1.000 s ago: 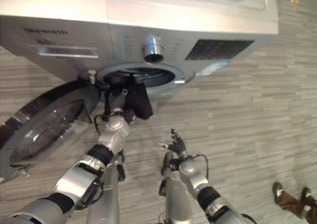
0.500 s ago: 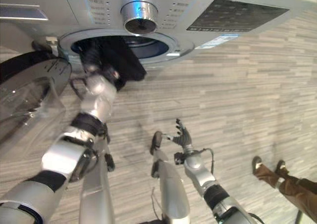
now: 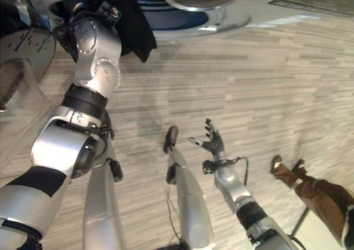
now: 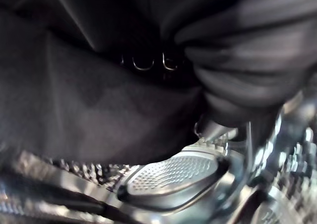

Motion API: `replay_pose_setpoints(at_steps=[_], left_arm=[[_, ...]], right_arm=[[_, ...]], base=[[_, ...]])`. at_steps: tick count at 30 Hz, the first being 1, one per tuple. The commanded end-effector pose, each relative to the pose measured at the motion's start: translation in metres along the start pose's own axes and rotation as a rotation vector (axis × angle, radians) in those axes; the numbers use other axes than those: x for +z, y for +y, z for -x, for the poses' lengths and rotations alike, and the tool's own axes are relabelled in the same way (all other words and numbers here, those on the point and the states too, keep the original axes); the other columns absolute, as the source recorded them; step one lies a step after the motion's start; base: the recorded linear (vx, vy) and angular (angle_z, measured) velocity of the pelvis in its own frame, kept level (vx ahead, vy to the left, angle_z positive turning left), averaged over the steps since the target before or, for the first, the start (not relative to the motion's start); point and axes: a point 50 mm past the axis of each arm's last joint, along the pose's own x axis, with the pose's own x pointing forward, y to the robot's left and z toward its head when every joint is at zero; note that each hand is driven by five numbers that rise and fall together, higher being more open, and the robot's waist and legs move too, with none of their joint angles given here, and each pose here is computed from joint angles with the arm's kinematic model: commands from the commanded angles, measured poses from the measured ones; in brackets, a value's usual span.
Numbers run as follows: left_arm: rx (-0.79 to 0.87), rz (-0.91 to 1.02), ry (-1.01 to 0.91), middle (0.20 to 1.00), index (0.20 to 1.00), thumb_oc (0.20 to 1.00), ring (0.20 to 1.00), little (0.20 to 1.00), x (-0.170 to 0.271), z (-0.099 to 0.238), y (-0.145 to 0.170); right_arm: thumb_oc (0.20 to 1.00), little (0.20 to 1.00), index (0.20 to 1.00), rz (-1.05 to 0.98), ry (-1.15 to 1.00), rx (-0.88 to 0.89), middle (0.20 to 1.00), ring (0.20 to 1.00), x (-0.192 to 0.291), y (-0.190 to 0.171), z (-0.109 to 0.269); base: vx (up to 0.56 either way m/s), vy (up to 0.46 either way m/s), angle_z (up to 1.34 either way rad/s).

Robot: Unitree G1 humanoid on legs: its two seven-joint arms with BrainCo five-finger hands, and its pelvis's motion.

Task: Grab the laundry basket,head to the washer,open it,put in the laundry and shut it.

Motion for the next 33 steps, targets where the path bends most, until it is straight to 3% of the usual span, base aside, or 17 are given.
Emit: replay_pose_setpoints(at_steps=[1,4,6,8,9,13,18,22,23,24,25,27,28,29,30,31,33], left_arm=[[-0.016,0.151,-0.094,0.2,0.2,0.2,0.2,0.2,0.013,0.013,-0.023],[-0.068,0.164,-0.111,0.2,0.2,0.2,0.2,0.2,0.018,0.02,-0.046],[-0.134,0.195,-0.181,0.2,0.2,0.2,0.2,0.2,0.043,0.016,-0.08],[-0.164,0.228,-0.217,0.2,0.2,0.2,0.2,0.2,0.059,0.012,-0.093],[-0.233,0.325,-0.266,0.2,0.2,0.2,0.2,0.2,0.086,0.014,-0.116],[-0.346,0.512,-0.292,0.2,0.2,0.2,0.2,0.2,0.117,0.025,-0.143],[-0.48,0.693,-0.32,0.2,0.2,0.2,0.2,0.2,0.136,0.057,-0.159],[-0.564,0.627,-0.259,0.2,0.2,0.2,0.2,0.2,0.11,0.077,-0.155],[-0.514,0.581,-0.185,0.702,0.702,0.702,0.702,0.702,0.085,0.073,-0.144],[-0.492,0.518,-0.126,1.0,1.0,1.0,1.0,1.0,0.068,0.068,-0.14],[-0.494,0.518,-0.124,1.0,1.0,1.0,1.0,1.0,0.068,0.067,-0.139],[-0.469,0.377,-0.007,1.0,1.0,1.0,1.0,1.0,0.038,0.045,-0.122],[-0.487,0.168,0.026,1.0,1.0,1.0,1.0,1.0,0.022,0.033,-0.117],[-0.474,-0.499,0.032,1.0,1.0,1.0,1.0,1.0,0.01,-0.02,-0.079],[-0.465,-0.778,-0.033,1.0,1.0,1.0,1.0,1.0,0.032,-0.044,-0.069],[-0.468,-0.779,-0.037,1.0,1.0,1.0,1.0,1.0,0.033,-0.045,-0.07],[-0.403,-1.362,-0.292,1.0,1.0,1.0,1.0,1.0,0.07,-0.066,-0.069]], right_arm=[[1.0,1.0,1.0,0.003,-0.033,-0.059,1.0,1.0,0.007,-0.011,0.003],[1.0,1.0,1.0,0.013,-0.055,-0.048,1.0,1.0,0.012,-0.011,0.001],[1.0,1.0,1.0,0.036,-0.071,-0.041,1.0,1.0,0.016,-0.016,0.0],[1.0,1.0,1.0,0.05,-0.081,-0.047,1.0,1.0,0.019,-0.02,-0.001],[1.0,1.0,1.0,0.076,-0.073,-0.068,1.0,1.0,0.019,-0.028,-0.002],[1.0,1.0,1.0,0.106,-0.068,-0.116,1.0,1.0,0.02,-0.046,0.002],[1.0,1.0,1.0,0.186,-0.046,-0.181,1.0,1.0,0.017,-0.075,0.018],[1.0,1.0,1.0,0.225,-0.045,-0.17,1.0,1.0,0.019,-0.083,0.024],[1.0,1.0,1.0,0.245,-0.061,-0.153,1.0,1.0,0.023,-0.081,0.025],[1.0,1.0,1.0,0.251,-0.06,-0.147,1.0,1.0,0.023,-0.081,0.024],[1.0,1.0,1.0,0.25,-0.06,-0.146,1.0,1.0,0.023,-0.08,0.024],[1.0,1.0,1.0,0.239,-0.068,-0.132,1.0,1.0,0.026,-0.08,0.022],[1.0,1.0,1.0,0.235,-0.051,-0.133,1.0,1.0,0.022,-0.081,0.022],[1.0,1.0,1.0,0.24,-0.016,-0.164,1.0,1.0,0.017,-0.092,0.018],[1.0,1.0,1.0,0.239,-0.008,-0.173,1.0,1.0,0.017,-0.097,0.016],[1.0,1.0,1.0,0.237,-0.013,-0.173,1.0,1.0,0.018,-0.096,0.015],[1.0,1.0,1.0,0.25,-0.023,-0.145,1.0,1.0,0.021,-0.097,0.012]], base=[[0.06,0.043,0.17],[0.02,0.012,0.1],[0.04,-0.005,-0.02],[0.04,-0.003,-0.07],[0.03,0.003,-0.09],[0.04,-0.011,-0.06],[0.02,-0.016,0.02],[0.0,0.0,0.0],[0.0,0.0,0.0],[0.0,0.0,0.0],[0.0,0.0,0.0],[0.0,0.0,0.0],[0.0,0.0,0.0],[0.0,0.043,-0.01],[-0.01,0.045,-0.04],[-0.02,0.017,-0.06],[-0.03,0.001,-0.07]])
